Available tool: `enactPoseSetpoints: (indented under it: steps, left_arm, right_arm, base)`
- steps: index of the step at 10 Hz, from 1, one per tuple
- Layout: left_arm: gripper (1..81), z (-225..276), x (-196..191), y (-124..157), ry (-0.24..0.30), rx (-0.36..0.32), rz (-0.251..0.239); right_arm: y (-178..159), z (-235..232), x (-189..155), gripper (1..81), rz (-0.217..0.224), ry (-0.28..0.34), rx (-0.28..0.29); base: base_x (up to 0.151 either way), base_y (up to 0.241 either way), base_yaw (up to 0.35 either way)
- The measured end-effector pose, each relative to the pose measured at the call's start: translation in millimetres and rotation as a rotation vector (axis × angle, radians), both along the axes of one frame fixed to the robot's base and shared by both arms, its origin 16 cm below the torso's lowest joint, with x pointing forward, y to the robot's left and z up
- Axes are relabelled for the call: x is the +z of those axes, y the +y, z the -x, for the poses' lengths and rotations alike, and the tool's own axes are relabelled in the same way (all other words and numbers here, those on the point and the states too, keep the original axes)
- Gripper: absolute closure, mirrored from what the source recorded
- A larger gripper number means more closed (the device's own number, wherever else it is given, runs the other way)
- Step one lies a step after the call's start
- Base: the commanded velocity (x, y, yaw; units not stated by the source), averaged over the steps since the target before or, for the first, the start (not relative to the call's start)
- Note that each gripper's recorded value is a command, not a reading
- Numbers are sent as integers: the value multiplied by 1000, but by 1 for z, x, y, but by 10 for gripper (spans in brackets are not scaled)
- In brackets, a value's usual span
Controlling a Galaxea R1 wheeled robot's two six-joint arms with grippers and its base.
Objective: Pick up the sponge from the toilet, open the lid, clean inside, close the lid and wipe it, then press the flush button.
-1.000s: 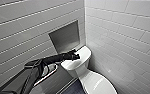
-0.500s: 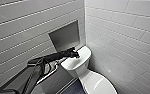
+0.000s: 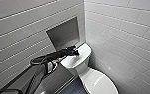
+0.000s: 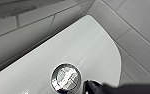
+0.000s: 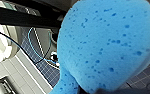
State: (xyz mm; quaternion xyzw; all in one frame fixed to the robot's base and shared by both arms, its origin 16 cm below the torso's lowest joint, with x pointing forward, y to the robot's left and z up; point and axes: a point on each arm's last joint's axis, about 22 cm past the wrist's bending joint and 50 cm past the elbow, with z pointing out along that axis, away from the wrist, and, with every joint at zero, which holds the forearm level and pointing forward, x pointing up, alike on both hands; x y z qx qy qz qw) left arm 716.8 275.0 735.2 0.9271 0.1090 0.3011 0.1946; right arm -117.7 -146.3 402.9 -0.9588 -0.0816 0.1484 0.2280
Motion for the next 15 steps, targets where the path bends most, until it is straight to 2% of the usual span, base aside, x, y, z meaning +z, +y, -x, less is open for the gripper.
enactPoseSetpoints:
  steps: [6,8,10,12,15]
  left_arm:
    - [811,-9,4,16,-25,4,-65]
    - [811,-9,-17,22,-10,7,-96]
    - [811,-4,-44,12,15,-13,-112]
    - [811,-7,-44,5,6,-22,-118]
    - [811,-10,-47,24,-2,-12,-188]
  right_arm:
    - [3,2,2,811,-5,5,-1]
    - [5,13,4,811,-9,28,-5]
    - [10,27,9,811,-17,60,-9]
    - [10,27,9,811,-18,62,-9]
    - [10,30,10,811,-19,67,-10]
  base:
    - [0,0,0]
    - [0,0,0]
    - [0,0,0]
    - [0,0,0]
    - [0,0,0]
